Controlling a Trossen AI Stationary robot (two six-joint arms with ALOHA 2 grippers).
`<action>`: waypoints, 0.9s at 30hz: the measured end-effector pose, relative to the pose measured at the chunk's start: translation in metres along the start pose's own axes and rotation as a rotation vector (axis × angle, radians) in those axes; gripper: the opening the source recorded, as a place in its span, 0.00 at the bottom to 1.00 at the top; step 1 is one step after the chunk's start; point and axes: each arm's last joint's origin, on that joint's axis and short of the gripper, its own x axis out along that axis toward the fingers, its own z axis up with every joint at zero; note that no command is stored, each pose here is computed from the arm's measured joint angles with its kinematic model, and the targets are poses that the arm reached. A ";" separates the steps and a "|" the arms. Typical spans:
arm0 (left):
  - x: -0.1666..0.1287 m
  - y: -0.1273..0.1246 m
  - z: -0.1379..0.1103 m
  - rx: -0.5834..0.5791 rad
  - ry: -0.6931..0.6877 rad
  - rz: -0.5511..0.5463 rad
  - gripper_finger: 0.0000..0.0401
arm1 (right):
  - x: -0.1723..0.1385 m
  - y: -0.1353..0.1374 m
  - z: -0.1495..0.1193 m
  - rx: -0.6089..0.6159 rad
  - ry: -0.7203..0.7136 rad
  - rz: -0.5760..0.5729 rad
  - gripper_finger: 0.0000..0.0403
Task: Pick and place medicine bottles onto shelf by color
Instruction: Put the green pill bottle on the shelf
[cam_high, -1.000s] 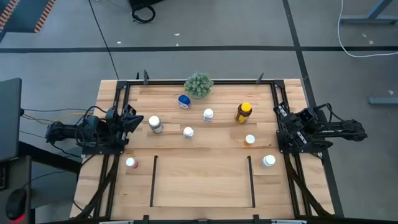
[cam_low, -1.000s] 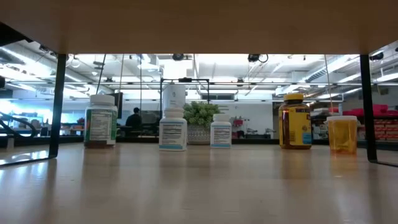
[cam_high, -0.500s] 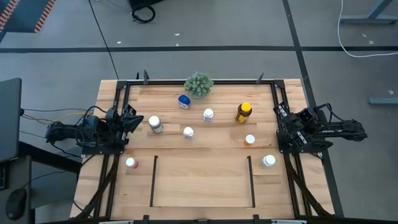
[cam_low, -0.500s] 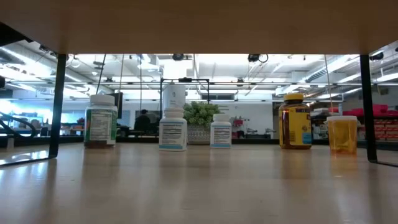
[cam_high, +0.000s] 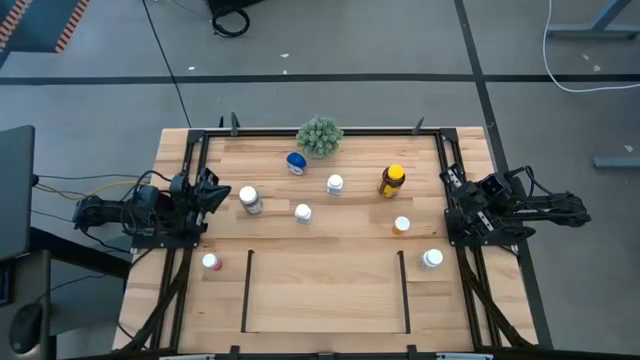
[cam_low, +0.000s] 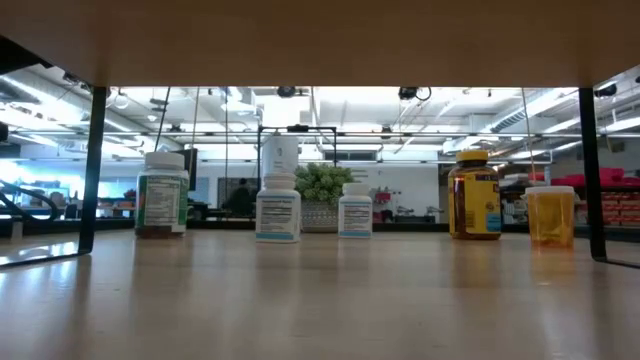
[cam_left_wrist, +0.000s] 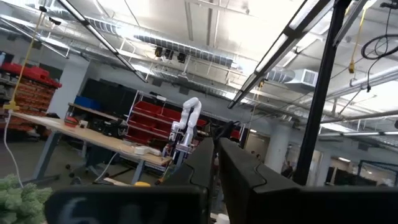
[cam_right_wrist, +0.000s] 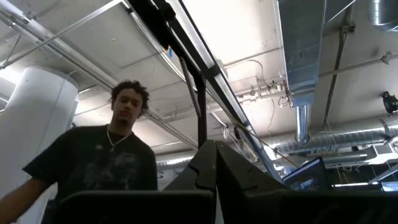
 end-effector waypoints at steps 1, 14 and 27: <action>0.000 -0.001 0.002 -0.035 -0.019 -0.005 0.07 | 0.000 0.000 0.000 0.000 0.000 0.000 0.01; 0.070 -0.041 0.082 0.039 0.454 0.065 0.07 | 0.000 0.000 0.000 -0.075 -0.005 -0.014 0.01; 0.216 -0.090 0.119 -0.349 0.492 0.191 0.09 | 0.013 -0.011 0.017 0.199 -0.125 -0.361 0.01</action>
